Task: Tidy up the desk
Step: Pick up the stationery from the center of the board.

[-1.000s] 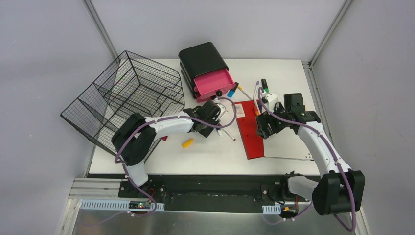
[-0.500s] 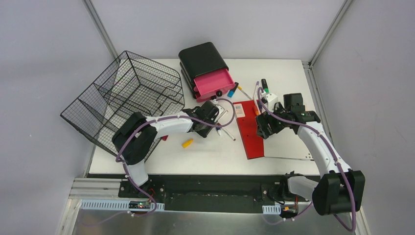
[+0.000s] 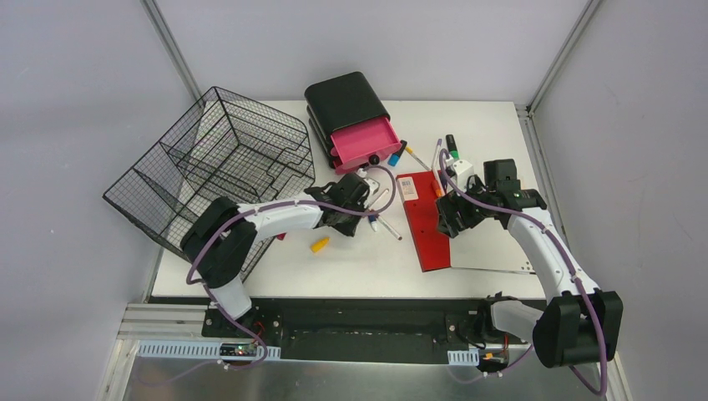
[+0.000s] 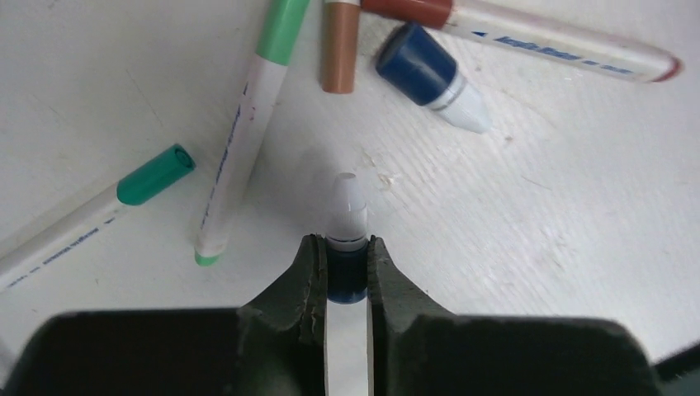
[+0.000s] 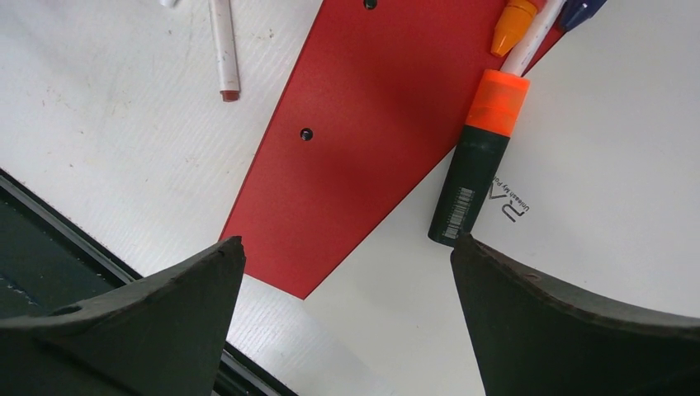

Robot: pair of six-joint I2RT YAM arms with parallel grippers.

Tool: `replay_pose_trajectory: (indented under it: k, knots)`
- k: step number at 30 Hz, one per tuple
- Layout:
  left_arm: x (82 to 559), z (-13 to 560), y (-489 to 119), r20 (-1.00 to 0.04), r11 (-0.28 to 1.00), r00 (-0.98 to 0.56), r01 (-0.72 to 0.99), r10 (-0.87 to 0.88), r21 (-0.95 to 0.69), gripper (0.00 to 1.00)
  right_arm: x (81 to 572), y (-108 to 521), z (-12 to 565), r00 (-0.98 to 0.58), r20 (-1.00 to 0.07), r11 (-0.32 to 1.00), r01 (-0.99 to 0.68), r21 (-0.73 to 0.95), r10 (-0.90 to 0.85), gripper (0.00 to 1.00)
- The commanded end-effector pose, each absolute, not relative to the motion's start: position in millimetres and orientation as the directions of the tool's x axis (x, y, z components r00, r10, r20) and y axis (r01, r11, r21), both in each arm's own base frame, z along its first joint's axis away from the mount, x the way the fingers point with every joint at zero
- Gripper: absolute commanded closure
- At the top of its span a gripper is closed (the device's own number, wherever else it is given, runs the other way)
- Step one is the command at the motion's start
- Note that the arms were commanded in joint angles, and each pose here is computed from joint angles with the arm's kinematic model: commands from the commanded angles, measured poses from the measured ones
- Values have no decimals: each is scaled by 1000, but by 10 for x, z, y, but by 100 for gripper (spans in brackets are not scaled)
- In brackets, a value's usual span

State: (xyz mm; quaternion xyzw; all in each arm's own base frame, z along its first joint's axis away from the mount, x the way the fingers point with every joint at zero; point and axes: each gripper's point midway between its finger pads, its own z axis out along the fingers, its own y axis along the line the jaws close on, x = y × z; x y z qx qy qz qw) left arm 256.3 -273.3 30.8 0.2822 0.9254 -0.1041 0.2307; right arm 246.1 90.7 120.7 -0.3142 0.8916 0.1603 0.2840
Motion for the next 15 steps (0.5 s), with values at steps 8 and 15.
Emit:
replay_pose_trajectory:
  k: [8, 15]
  knots:
    - [2462, 1183, -2902, -648, 810, -724, 516, 236, -280, 100, 2462, 1022, 1558, -543, -704, 710, -700, 79, -457, 0]
    - [2508, 1823, -2740, -796, 809, -598, 509, 87, -294, 100, 2451, 1020, 1625, -518, -724, 706, -706, 60, -456, 0]
